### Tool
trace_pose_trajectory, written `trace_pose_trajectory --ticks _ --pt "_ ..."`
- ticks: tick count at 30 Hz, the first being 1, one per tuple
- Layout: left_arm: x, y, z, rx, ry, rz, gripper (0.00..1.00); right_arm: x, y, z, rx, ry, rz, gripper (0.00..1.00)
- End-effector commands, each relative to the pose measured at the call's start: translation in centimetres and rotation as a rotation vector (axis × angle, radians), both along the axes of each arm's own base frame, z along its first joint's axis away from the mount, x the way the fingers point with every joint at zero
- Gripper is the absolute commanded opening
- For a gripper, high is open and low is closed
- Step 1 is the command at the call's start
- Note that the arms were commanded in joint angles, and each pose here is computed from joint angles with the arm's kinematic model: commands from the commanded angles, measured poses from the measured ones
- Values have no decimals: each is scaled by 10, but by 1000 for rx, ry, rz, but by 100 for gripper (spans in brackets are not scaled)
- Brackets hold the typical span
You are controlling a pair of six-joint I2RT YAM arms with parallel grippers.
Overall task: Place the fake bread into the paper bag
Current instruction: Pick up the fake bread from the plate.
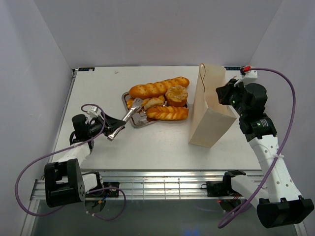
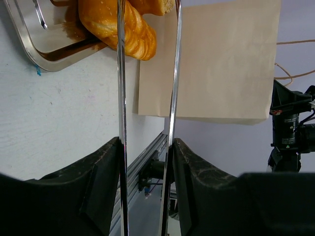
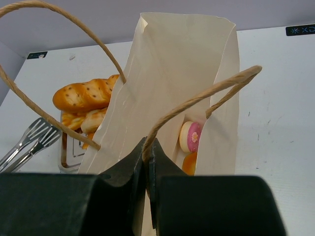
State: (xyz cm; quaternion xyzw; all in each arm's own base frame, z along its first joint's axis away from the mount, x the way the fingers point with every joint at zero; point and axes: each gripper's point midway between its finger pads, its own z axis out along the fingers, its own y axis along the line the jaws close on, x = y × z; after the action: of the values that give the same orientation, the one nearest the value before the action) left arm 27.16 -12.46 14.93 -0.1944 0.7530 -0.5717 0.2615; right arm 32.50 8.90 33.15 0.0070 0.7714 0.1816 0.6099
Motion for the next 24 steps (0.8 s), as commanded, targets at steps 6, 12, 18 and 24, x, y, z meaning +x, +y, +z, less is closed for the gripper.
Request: trace_pose_trajectory --ticks 6,12,18,24 --pt "17 15 8 -13 -58 7 54 2 -2 13 -18 -35 -5 8" --pt "28 21 6 -27 -46 25 54 4 0 12 -15 -31 2 8" --pt "38 24 9 -47 -46 38 54 4 1 12 -13 -36 9 8" --pt "49 27 6 -59 -30 43 55 4 2 13 -12 -39 12 8"
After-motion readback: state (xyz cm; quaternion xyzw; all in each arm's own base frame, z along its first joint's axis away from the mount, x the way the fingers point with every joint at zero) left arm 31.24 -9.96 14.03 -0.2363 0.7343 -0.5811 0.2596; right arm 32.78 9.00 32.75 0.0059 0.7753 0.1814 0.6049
